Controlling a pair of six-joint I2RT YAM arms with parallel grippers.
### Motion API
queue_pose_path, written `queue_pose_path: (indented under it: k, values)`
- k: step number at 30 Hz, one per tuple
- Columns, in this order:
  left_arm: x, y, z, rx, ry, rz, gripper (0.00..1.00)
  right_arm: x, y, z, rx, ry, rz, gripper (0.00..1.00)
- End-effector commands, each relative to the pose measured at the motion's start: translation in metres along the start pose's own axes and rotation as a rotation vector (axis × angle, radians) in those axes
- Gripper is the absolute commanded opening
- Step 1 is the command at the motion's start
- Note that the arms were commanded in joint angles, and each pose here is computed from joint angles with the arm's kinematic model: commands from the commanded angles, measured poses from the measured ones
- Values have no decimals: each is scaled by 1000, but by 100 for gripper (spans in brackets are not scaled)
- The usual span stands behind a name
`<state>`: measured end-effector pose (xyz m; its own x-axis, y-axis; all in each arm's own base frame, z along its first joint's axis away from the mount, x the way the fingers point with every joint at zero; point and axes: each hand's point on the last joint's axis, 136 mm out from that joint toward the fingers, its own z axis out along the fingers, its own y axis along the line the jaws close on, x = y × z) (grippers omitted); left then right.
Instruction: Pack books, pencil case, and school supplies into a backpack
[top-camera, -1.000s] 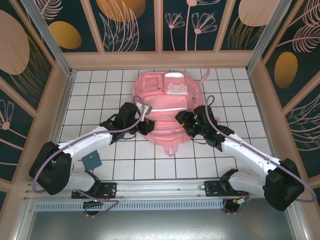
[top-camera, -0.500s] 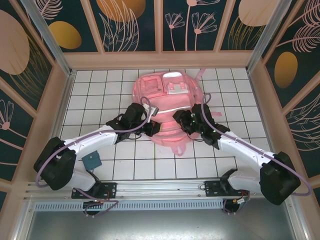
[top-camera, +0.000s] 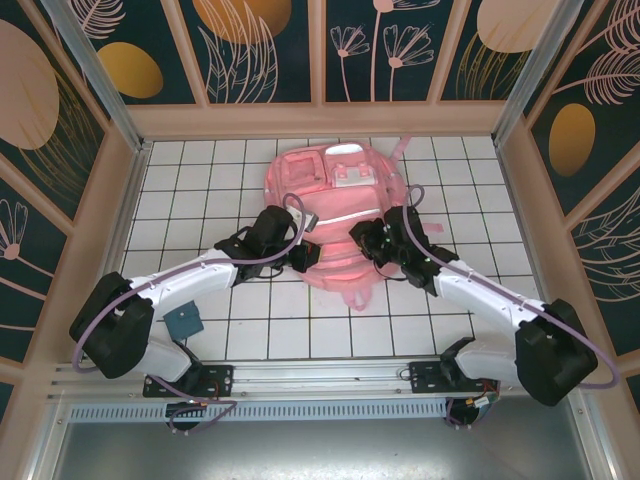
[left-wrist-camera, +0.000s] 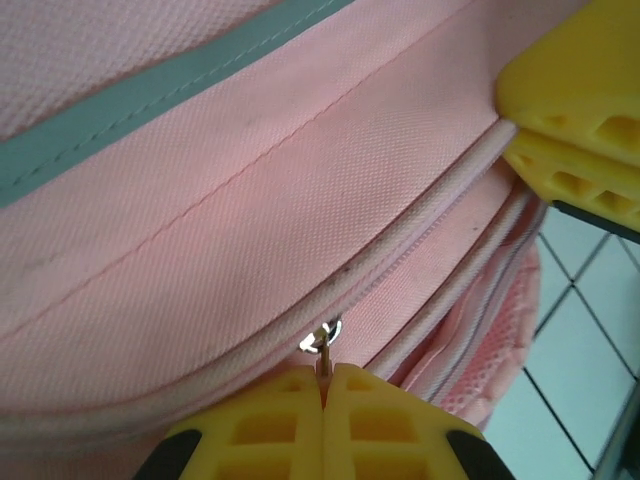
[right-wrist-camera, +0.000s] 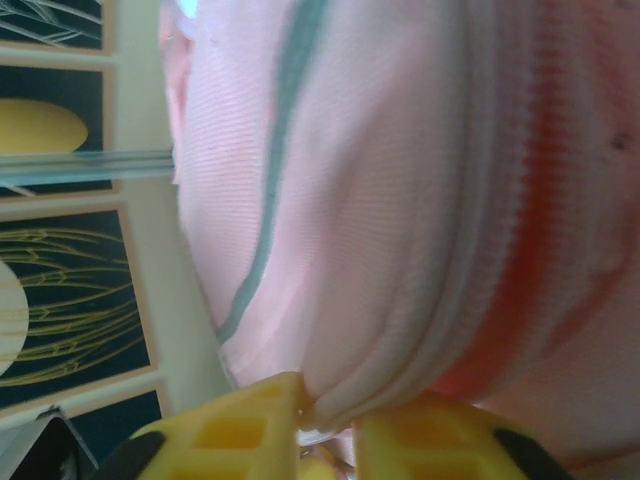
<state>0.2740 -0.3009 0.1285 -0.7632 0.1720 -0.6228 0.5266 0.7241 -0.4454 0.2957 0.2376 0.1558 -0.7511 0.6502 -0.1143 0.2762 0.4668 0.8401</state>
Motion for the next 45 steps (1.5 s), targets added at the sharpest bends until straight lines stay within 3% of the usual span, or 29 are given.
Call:
queue_pose_path:
  k: [1, 8, 15, 19, 22, 25, 29, 38, 45]
  values:
    - [-16, 26, -11, -170, -66, -49, 0, -26, -1, -1, 59, -135, -11, 10]
    - [-9, 63, -32, -358, -75, -95, 0, -50, -17, -23, 151, -270, -32, 4]
    - [-44, 100, -51, -425, -202, -226, 0, -41, -7, -16, 81, -209, -55, 3]
    - [-54, 108, -46, -432, -202, -264, 14, -31, -3, -9, 53, -155, -53, 3]
    - [-48, 118, -52, -475, -187, -295, 42, -26, -3, -7, 45, -132, -53, 3]
    - [-35, 126, -67, -532, -182, -318, 69, -25, -2, -7, 42, -123, -58, 3]
    - [-4, 152, -94, -658, -179, -408, 87, -23, 1, -2, 35, -107, -70, 3]
    - [107, 223, -161, -1024, -137, -742, 99, -16, 1, 10, 45, -55, -88, 3]
    - [142, 232, -174, -1112, -189, -867, 99, -15, -1, 15, 51, -46, -88, 3]
